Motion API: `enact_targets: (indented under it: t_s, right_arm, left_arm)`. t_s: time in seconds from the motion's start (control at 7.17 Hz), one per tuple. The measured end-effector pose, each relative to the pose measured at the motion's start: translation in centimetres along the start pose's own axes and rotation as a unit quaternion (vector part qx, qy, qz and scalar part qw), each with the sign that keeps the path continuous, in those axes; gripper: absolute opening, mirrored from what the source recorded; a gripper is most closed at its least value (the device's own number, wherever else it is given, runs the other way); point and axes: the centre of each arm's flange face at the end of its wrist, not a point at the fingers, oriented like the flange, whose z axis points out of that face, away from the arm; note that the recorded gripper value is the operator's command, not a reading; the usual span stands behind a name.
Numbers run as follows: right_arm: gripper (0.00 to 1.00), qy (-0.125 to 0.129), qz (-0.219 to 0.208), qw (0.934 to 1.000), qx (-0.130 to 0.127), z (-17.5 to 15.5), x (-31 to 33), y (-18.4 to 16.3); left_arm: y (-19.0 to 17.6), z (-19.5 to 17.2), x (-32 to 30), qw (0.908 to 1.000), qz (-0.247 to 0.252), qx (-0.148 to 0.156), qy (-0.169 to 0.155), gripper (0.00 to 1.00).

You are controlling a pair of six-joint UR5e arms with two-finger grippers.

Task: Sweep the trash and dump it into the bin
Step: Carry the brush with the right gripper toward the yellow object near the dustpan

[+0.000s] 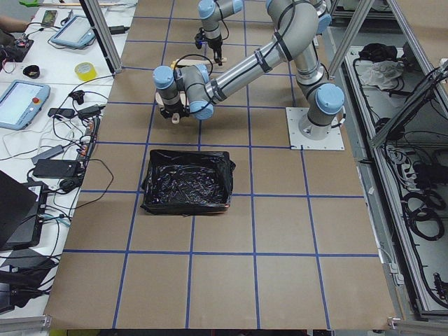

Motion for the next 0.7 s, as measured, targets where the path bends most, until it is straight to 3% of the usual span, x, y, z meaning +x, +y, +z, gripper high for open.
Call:
enact_targets:
  t_s: [0.42, 0.7]
  right_arm:
    - [0.0, -0.057, -0.047, 0.9973, 0.005, -1.2, -7.8, -0.3]
    - [0.0, -0.085, -0.067, 0.9942, -0.001, -2.2, -12.9, 1.9]
  left_arm:
    - [-1.9, 0.2, 0.1, 0.9999, 0.011, -0.002, 0.002, 0.0]
    - [-2.6, 0.3, 0.2, 0.9999, 0.015, -0.003, 0.003, 0.0]
